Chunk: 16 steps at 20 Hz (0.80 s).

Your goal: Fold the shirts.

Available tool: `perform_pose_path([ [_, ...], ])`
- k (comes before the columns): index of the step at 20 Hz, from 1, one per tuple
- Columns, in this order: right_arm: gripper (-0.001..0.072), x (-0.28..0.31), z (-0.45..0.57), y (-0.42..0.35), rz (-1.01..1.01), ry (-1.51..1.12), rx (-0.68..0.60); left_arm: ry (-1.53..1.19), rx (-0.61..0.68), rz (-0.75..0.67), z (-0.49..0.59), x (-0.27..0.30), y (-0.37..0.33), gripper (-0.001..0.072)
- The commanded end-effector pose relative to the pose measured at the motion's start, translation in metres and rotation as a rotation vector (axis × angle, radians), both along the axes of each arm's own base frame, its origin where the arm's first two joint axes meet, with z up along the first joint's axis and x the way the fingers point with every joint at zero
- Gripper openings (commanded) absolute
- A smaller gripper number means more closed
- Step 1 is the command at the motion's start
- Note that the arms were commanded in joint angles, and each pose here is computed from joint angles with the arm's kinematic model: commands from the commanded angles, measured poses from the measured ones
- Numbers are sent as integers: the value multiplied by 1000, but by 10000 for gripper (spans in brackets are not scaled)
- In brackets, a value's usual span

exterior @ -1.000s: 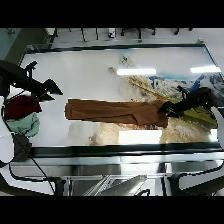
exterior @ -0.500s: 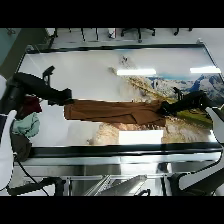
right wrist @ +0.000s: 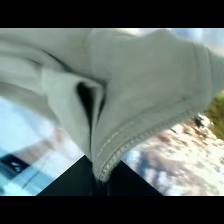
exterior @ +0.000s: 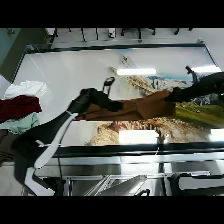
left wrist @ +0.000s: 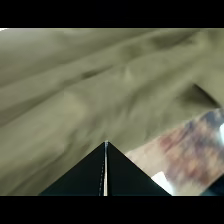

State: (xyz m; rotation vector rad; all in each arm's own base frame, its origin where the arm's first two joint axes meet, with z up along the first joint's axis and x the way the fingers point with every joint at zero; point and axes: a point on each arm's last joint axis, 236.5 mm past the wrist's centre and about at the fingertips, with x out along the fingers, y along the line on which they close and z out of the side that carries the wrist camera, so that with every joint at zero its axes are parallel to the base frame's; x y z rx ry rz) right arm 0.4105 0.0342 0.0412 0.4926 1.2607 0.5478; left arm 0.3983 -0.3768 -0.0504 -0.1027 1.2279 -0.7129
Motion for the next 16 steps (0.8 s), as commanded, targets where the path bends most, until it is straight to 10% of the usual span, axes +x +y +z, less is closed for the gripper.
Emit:
perform_pose_path([
  [1,20,-22,86,17,86,-94,15,13,-91,-75,-26,-12,-91,14],
  [10,20,-32,116,53,186,-130,17,173,-171,-61,-49,-28,-144,14],
  [16,21,-27,106,67,183,-84,34,210,-158,-106,35,1,-56,14],
])
